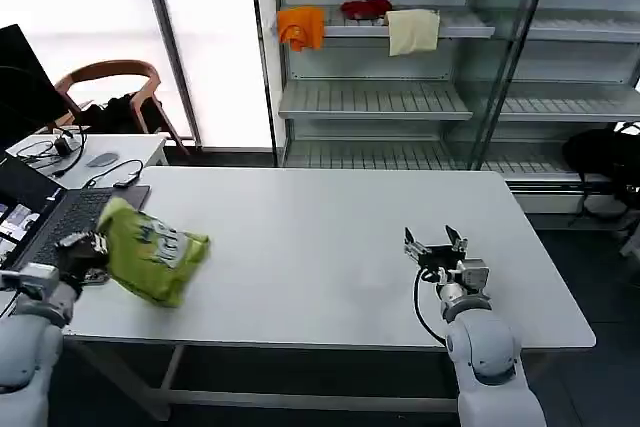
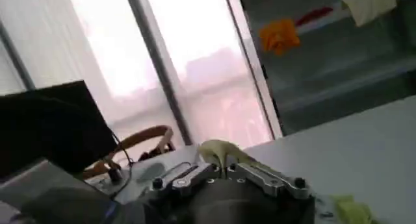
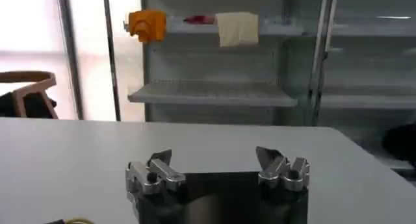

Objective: Fold and organize the clothes.

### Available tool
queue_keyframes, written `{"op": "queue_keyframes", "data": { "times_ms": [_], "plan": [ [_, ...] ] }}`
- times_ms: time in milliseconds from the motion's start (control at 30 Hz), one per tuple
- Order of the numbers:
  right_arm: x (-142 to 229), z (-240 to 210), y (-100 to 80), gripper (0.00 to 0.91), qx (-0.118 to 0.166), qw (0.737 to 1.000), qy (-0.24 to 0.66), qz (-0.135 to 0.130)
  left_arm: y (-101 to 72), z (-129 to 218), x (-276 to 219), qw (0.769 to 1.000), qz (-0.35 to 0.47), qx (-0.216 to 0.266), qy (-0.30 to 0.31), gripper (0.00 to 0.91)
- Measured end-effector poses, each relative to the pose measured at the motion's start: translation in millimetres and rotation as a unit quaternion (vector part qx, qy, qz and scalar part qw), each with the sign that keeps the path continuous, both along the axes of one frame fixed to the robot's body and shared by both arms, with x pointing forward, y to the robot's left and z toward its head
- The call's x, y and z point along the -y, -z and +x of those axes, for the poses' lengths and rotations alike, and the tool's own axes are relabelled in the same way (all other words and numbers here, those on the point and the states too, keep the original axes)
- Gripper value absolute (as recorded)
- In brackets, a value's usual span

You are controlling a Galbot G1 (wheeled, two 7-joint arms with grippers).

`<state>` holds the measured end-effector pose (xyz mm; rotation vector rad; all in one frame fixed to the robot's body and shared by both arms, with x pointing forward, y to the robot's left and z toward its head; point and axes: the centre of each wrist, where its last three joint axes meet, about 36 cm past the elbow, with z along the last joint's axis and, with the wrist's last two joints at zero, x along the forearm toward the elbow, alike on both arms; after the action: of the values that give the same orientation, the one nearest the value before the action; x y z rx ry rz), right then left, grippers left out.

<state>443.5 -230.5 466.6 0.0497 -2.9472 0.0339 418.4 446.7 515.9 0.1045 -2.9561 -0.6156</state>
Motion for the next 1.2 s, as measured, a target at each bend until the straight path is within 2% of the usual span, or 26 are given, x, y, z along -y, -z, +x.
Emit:
{"op": "queue_keyframes", "data": {
  "times_ms": [133, 233, 433, 667, 967, 1000, 1033, 1067, 1200],
  "plan": [
    [1, -2, 4.1, 0.907, -0.002, 1.000, 0.002, 0.001, -17.1, -1, 4, 0.999, 0.042, 0.007, 0.014, 0.000],
    [4, -4, 9.4, 0.907, -0.005, 1.000, 0.005, 0.000, -17.8, -2, 19, 0.997, 0.070, 0.007, 0.032, 0.000],
    [11, -10, 17.3, 0.907, -0.010, 1.000, 0.013, -0.002, 14.3, -4, 69, 0.994, 0.090, -0.013, 0.068, 0.000],
    [12, -14, 20.3, 0.907, -0.014, 1.000, 0.016, -0.005, 51.6, -1, 145, 0.991, 0.074, -0.032, 0.102, 0.000],
    [3, -14, 13.8, 0.907, -0.012, 1.000, 0.009, -0.007, 71.6, 4, 233, 0.989, 0.026, -0.047, 0.137, 0.010],
    [0, -14, 12.6, 0.907, -0.012, 1.000, 0.006, -0.006, 73.3, 5, 241, 0.989, 0.023, -0.048, 0.139, 0.171],
    [-2, -14, 11.7, 0.907, -0.012, 1.000, 0.002, -0.005, 75.1, 6, 248, 0.989, 0.019, -0.050, 0.141, 0.171],
    [-3, -14, 10.7, 0.907, -0.013, 1.000, 0.000, -0.004, 76.9, 7, 257, 0.988, 0.014, -0.051, 0.143, 0.907],
    [-14, -13, 4.7, 0.907, -0.014, 1.000, -0.017, 0.008, 83.0, 10, 286, 0.987, -0.001, -0.055, 0.154, 0.907]
  ]
}}
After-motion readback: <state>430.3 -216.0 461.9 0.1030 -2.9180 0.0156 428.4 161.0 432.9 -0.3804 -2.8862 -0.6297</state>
